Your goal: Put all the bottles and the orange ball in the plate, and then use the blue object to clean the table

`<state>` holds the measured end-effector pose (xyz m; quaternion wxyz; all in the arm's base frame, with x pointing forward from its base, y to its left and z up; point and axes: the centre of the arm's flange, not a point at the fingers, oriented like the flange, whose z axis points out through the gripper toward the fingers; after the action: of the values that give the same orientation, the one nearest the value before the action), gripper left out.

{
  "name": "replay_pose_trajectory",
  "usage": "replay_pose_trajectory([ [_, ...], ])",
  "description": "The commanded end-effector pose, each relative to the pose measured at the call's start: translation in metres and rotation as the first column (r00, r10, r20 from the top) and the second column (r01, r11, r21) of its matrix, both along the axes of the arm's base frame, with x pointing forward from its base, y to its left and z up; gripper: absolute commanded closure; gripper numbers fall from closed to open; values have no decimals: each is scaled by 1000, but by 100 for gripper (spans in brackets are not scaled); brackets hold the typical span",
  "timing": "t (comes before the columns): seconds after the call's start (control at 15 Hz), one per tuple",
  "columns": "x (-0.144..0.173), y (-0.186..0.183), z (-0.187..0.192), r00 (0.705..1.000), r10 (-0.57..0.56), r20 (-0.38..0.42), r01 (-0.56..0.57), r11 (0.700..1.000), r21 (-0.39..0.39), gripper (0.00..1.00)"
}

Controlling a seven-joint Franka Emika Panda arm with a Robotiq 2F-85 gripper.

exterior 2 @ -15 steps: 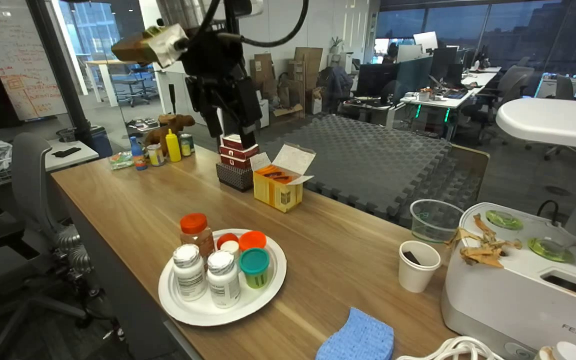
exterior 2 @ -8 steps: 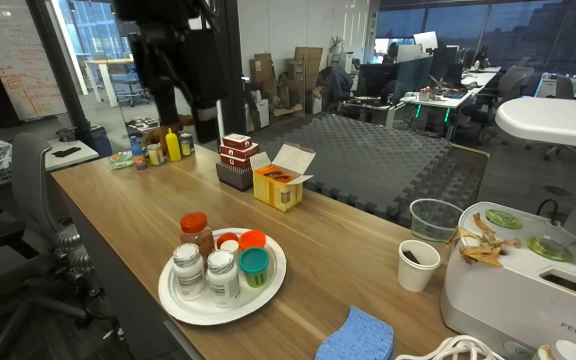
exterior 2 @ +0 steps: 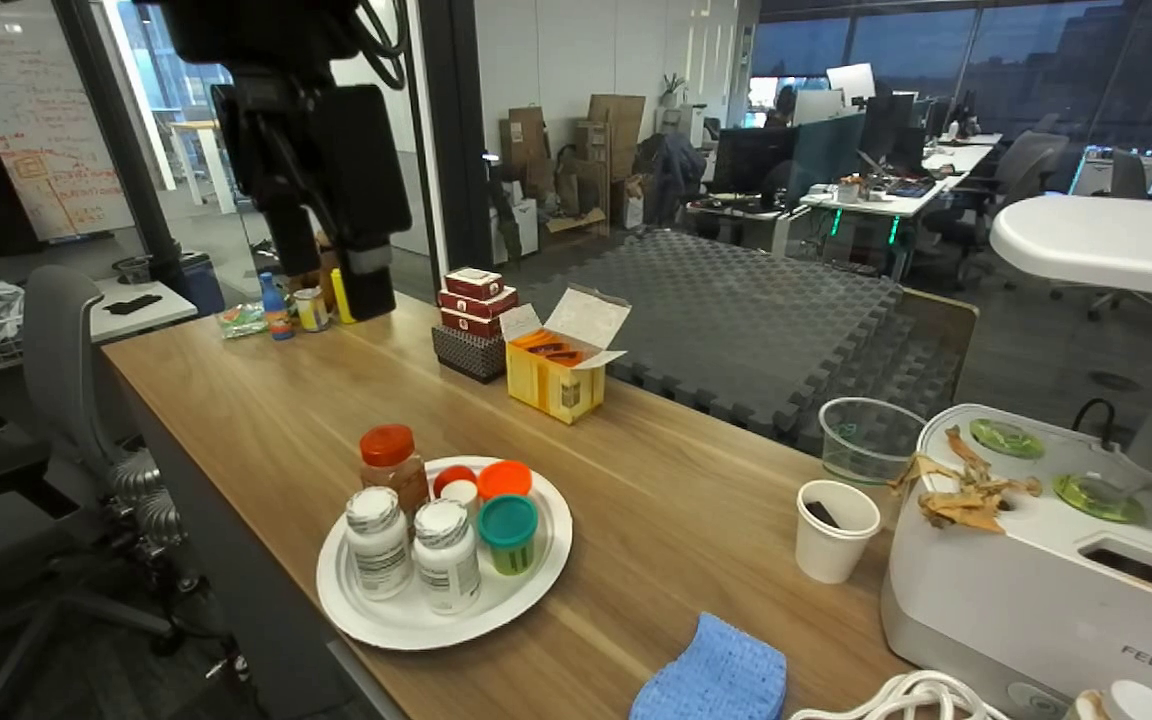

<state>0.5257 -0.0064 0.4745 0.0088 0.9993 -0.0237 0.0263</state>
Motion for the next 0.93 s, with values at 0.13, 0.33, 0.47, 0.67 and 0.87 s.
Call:
replay_pose_trajectory([
  [0.13,2,-17,-2,1000,1,-14,-2,999,-34,0],
  [0.33,11,-42,-6,998,50,-44,-53,996,-75,0],
  [0.47,18,-51,-15,995,77,-63,-83,993,-90,0],
  [0.67,37,-54,-39,984,158,-85,-165,982,-90,0],
  [0.87,62,-56,-72,982,165,-93,-168,985,-35,0],
])
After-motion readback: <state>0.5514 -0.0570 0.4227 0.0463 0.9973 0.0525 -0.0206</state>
